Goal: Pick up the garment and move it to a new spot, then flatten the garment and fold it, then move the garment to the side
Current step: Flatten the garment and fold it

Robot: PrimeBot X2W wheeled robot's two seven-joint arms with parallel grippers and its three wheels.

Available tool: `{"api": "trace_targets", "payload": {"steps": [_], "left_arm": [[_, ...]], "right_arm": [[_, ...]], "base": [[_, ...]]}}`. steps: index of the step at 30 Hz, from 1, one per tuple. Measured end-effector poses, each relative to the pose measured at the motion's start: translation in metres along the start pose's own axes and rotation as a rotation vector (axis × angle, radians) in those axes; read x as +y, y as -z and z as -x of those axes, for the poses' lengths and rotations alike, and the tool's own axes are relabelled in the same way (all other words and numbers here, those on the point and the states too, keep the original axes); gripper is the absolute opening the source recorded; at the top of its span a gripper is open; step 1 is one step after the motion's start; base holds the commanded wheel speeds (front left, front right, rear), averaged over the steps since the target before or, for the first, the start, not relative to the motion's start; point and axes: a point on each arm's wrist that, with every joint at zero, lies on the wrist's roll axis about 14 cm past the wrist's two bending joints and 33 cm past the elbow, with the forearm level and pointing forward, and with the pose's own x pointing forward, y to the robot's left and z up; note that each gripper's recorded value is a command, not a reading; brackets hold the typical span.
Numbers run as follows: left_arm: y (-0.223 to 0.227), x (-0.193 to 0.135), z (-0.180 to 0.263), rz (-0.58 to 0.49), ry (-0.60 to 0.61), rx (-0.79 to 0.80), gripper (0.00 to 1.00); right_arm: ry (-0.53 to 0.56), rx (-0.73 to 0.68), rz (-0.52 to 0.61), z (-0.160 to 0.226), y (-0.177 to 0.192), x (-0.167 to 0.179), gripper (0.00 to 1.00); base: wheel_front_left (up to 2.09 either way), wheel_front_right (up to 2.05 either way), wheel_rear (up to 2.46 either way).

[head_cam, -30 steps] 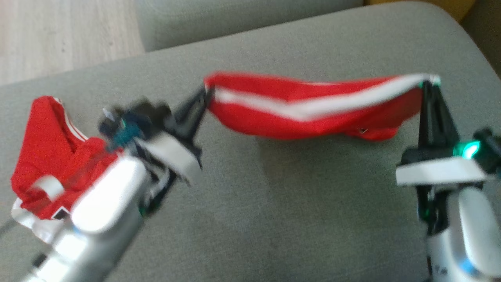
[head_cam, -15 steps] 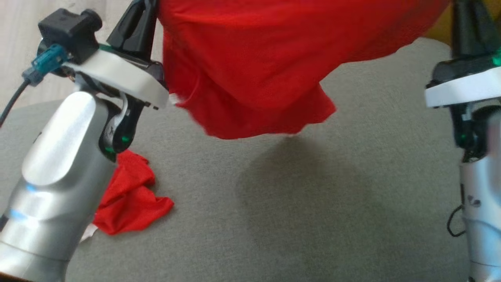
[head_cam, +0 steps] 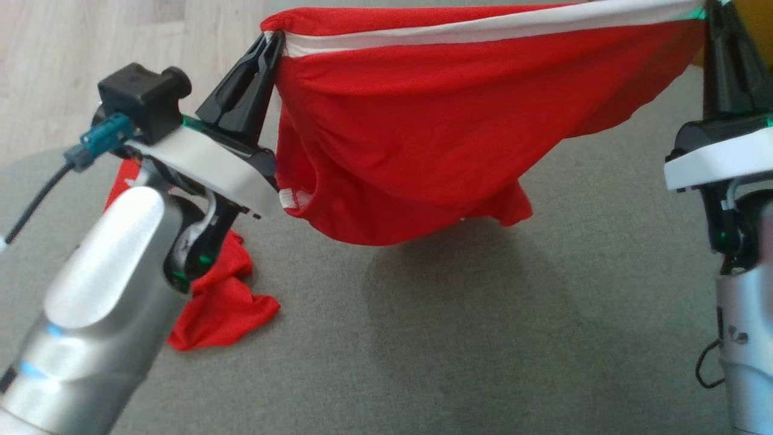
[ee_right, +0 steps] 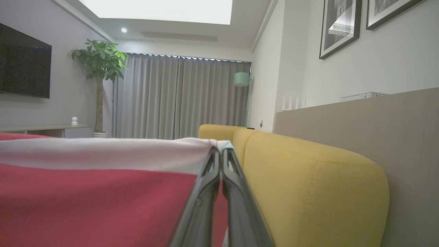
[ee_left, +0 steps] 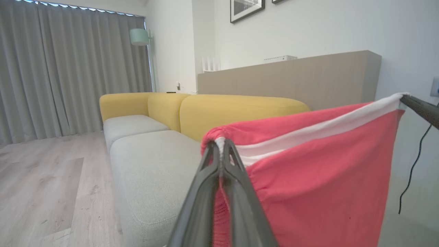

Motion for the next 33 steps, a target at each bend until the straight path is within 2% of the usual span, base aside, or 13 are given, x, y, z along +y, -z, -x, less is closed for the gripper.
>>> {"api": "trace_targets", "payload": {"steps": [4, 10, 15, 19, 23, 27, 33], "left_arm": [[0.012, 0.009, -0.007, -0.008, 0.006, 0.049, 0.0], [0.025, 0.027, -0.037, -0.005, 0.029, 0.098, 0.0], [0.05, 0.068, -0.076, -0.012, 0.005, 0.15, 0.0], [0.032, 0.107, -0.122, -0.056, -0.051, 0.049, 0.0], [-0.006, 0.126, -0.168, -0.087, -0.068, -0.167, 0.0], [0.013, 0.125, -0.183, -0.041, -0.06, -0.203, 0.0], [0.092, 0.102, -0.173, 0.012, -0.008, -0.038, 0.0]], "right_arm": [[-0.007, 0.03, 0.013, -0.007, 0.011, 0.0, 0.0], [-0.053, 0.047, 0.011, -0.04, 0.024, 0.011, 0.0], [-0.099, 0.064, 0.038, -0.097, 0.045, 0.019, 0.0], [-0.07, -0.008, 0.049, -0.147, 0.045, 0.006, 0.0], [-0.013, -0.109, 0.09, -0.191, 0.041, -0.012, 0.0], [-0.012, -0.003, 0.117, -0.192, 0.087, -0.013, 0.0], [-0.035, 0.255, 0.132, -0.153, 0.18, -0.012, 0.0]], "base": [[0.0, 0.0, 0.0], [0.0, 0.0, 0.0], [0.0, 0.0, 0.0], [0.0, 0.0, 0.0], [0.0, 0.0, 0.0], [0.0, 0.0, 0.0], [0.0, 0.0, 0.0]]}}
